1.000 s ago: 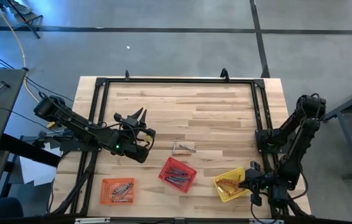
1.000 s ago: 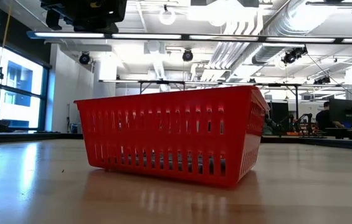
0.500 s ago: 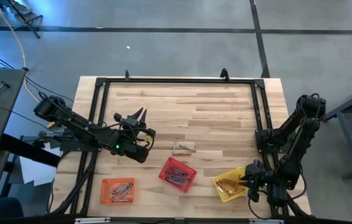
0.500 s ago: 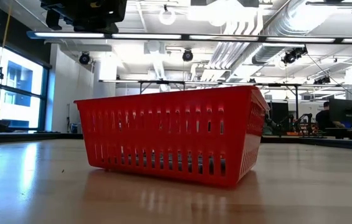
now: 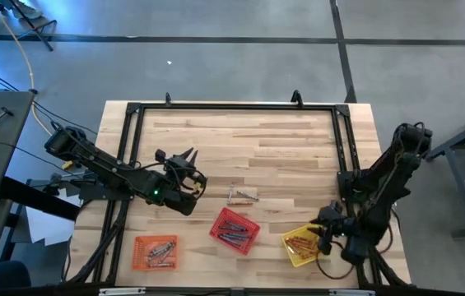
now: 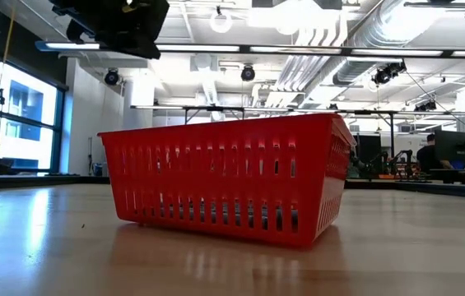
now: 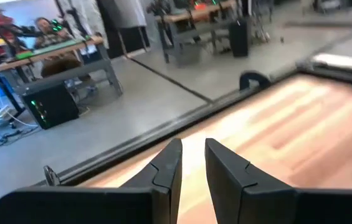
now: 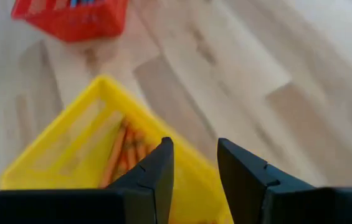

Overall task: Sort crayons
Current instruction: Put the gray crayon into the orange bin

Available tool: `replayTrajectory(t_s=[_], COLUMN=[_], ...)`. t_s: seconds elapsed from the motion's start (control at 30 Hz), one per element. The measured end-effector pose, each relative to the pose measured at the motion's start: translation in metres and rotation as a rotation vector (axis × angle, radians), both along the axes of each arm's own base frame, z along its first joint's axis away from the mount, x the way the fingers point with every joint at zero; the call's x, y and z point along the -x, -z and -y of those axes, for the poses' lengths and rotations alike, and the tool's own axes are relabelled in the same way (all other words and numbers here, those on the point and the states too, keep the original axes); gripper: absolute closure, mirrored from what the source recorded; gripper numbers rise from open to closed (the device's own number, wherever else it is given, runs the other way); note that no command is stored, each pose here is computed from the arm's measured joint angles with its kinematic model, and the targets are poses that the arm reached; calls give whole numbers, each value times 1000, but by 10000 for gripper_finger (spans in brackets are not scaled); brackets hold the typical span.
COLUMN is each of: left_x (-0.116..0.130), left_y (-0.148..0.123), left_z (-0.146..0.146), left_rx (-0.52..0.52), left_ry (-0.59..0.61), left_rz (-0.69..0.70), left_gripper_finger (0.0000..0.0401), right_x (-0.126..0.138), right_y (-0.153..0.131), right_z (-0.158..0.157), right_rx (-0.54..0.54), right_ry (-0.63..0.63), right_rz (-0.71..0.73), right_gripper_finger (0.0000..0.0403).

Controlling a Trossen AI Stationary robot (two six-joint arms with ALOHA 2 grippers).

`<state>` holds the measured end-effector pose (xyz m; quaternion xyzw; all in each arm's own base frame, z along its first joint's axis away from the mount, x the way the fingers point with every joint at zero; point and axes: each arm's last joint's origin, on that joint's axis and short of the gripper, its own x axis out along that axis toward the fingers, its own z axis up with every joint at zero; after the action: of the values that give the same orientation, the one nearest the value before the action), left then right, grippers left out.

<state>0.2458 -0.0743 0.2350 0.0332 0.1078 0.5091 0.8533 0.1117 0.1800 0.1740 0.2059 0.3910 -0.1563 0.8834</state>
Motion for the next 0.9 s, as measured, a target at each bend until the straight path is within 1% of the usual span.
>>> replayTrajectory(t_s=[0.23, 0.37, 0.5, 0.73, 0.9], left_x=[0, 0, 0, 0, -1], left_y=[1, 1, 1, 2, 3], left_z=[0, 0, 0, 1, 1], left_rx=[7, 3, 6, 6, 54], left_ry=[21, 22, 30, 44, 74], left_rz=[-46, -53, -71, -103, -127], left_gripper_finger=[341, 341, 341, 341, 341], right_x=[-32, -52, -74, -109, -130], right_y=[-16, -18, -18, -28, -24], right_z=[33, 57, 77, 112, 133], right_rx=[85, 94, 81, 105, 100], right_ry=[-10, -5, -61, -158, -219], right_rz=[-27, -98, -136, -22, 24], right_gripper_finger=[286, 286, 286, 286, 286])
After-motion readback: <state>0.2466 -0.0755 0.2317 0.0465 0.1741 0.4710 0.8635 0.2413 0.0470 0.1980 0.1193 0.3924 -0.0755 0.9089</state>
